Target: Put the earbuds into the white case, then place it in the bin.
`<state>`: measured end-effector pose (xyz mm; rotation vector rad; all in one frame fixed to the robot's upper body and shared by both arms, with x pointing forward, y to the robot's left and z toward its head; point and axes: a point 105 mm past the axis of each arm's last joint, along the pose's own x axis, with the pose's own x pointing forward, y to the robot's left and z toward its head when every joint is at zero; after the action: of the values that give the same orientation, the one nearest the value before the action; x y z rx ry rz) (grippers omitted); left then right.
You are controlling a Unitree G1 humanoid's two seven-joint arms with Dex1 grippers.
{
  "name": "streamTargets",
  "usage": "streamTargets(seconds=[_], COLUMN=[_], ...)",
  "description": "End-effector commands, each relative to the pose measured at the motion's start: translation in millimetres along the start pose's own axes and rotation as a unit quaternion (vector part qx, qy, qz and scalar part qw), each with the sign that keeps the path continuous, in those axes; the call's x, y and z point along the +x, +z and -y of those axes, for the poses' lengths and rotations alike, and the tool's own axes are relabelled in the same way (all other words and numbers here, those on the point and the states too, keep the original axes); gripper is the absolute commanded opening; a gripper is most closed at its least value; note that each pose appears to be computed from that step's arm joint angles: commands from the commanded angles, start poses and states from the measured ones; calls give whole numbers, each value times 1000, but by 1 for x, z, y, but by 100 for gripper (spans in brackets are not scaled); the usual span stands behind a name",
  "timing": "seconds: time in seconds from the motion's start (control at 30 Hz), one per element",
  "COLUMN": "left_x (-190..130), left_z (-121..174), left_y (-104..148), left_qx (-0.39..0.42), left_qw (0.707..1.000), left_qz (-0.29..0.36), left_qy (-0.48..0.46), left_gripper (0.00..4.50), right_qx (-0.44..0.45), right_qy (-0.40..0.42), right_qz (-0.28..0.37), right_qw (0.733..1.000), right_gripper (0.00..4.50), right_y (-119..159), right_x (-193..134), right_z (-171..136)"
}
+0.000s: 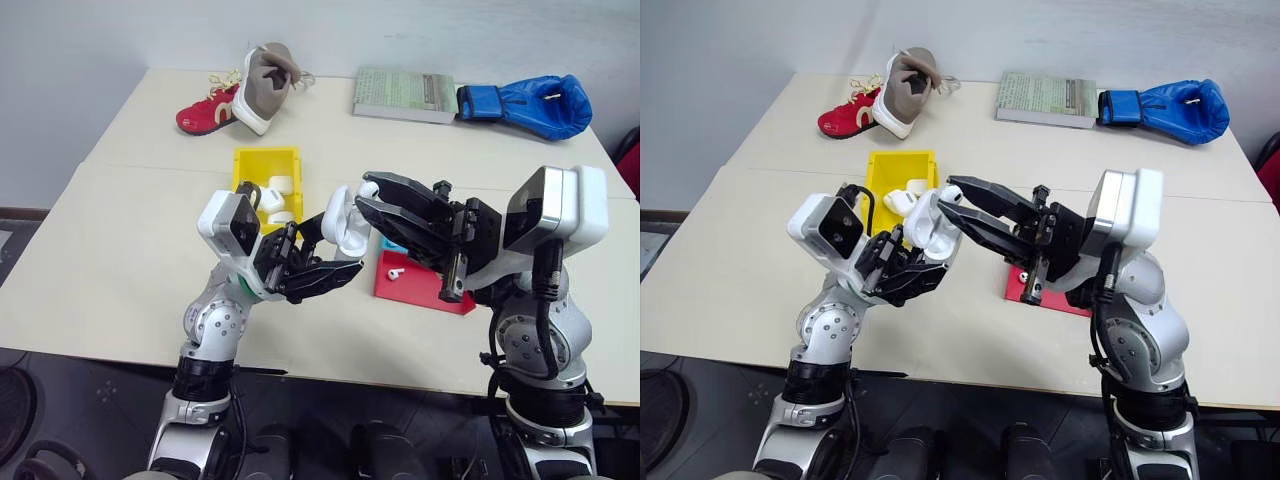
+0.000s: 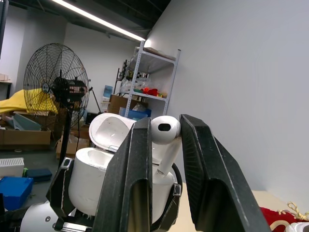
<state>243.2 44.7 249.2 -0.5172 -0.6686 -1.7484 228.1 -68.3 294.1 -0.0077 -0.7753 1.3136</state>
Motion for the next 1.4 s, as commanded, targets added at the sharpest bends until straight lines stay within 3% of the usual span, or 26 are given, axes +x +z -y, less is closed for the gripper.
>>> streamTargets(seconds=[0.03,0.73,0.97,1.1,1.23,1.4], left_x=[9,17,13,-3,-23,-47], left_z=[7,8,6,2,2,4], left_y=[5,10,9,9,11,20], left_qx=[13,28,33,41,45,62], left_qw=[1000,999,999,999,998,995], left_qz=[10,9,5,-12,-33,-56], left_qy=[-23,-45,-39,-8,20,60], left_gripper=[278,278,278,278,278,278], right_qx=[-8,29,23,-5,-19,-53], right_qy=[0,16,22,-15,-56,-155], right_qz=[0,-40,-45,-77,-139,-272], right_qw=[1000,999,998,997,988,948], right_gripper=[44,44,289,431,448,448], right_y=[3,-21,-15,4,15,24], right_x=[-3,-16,-22,-44,-77,-157], right_z=[0,-8,-7,5,10,13])
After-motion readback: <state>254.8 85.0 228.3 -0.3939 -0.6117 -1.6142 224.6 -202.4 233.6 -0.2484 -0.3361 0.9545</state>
